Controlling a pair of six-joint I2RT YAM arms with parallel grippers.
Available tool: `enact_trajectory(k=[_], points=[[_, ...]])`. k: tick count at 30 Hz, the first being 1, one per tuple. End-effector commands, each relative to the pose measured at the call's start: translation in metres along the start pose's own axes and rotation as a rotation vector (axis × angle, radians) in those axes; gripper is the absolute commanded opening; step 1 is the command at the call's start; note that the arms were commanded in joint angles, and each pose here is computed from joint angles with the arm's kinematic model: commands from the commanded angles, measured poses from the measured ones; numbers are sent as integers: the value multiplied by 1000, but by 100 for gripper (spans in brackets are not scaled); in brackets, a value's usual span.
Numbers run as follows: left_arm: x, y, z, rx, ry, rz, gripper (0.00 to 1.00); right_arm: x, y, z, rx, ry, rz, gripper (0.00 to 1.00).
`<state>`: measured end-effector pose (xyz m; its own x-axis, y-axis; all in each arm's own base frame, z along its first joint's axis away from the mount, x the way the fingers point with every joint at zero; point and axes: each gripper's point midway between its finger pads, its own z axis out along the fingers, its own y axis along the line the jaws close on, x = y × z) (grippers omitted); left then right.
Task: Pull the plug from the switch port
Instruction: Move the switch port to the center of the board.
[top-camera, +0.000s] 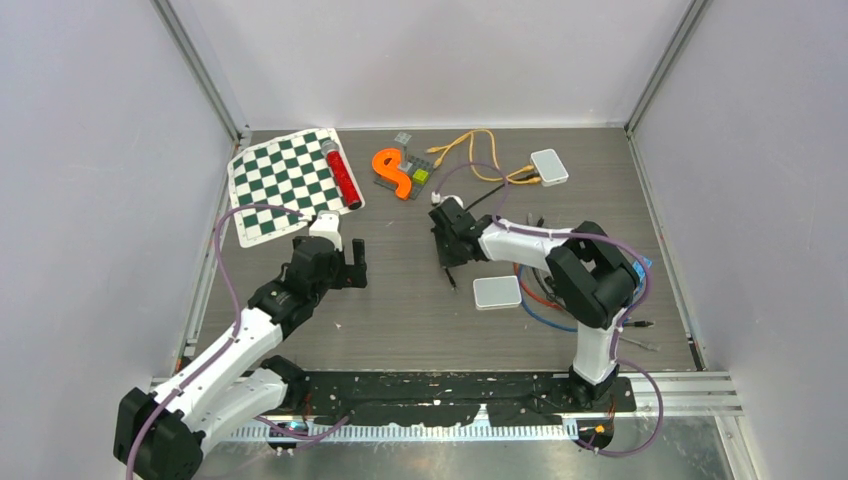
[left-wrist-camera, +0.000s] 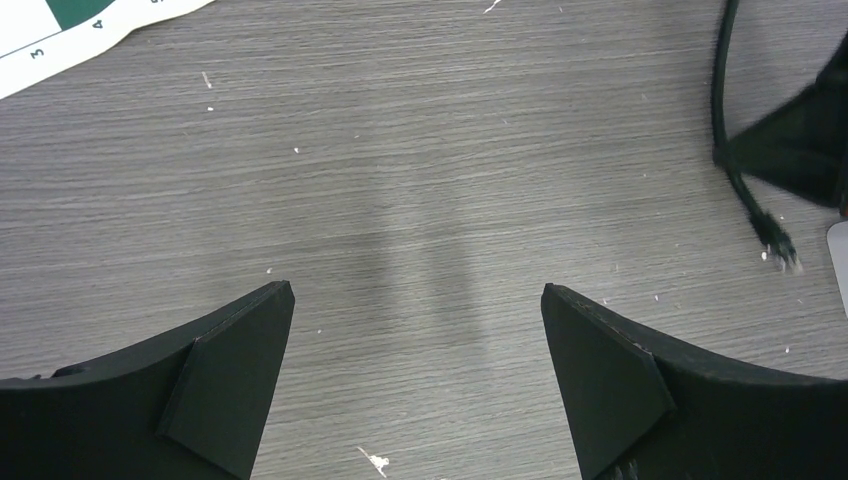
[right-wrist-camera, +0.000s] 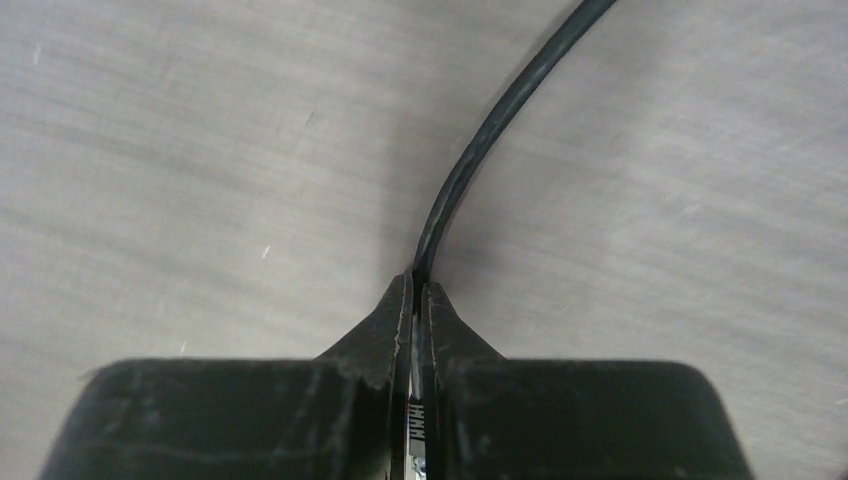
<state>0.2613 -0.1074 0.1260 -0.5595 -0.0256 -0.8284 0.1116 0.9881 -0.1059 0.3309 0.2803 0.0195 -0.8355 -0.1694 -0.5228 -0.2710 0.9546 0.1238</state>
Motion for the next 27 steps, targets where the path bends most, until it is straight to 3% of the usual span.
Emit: enact_trajectory(k=[1, 9, 11, 13, 17, 22, 27], points=[[-4, -1, 3, 6, -16, -19, 100, 48, 37, -19, -133, 89, -58, 7], [-2, -2, 3, 10, -11, -25, 99, 91, 65, -48, -220, 133, -153, 12], [-2, -2, 3, 13, -9, -26, 100, 92, 69, -56, -236, 132, -172, 19], [-2, -3, 2, 15, -11, -27, 100, 75, 72, -70, -239, 87, -188, 35], [-2, -3, 2, 18, -12, -30, 100, 15, 68, -100, -194, -53, -225, 57], [-4, -4, 1, 24, -15, -36, 100, -58, 51, -128, -183, -186, -161, 62], [-3, -4, -1, 27, -16, -35, 99, -131, -4, -135, -67, -308, -17, 67]])
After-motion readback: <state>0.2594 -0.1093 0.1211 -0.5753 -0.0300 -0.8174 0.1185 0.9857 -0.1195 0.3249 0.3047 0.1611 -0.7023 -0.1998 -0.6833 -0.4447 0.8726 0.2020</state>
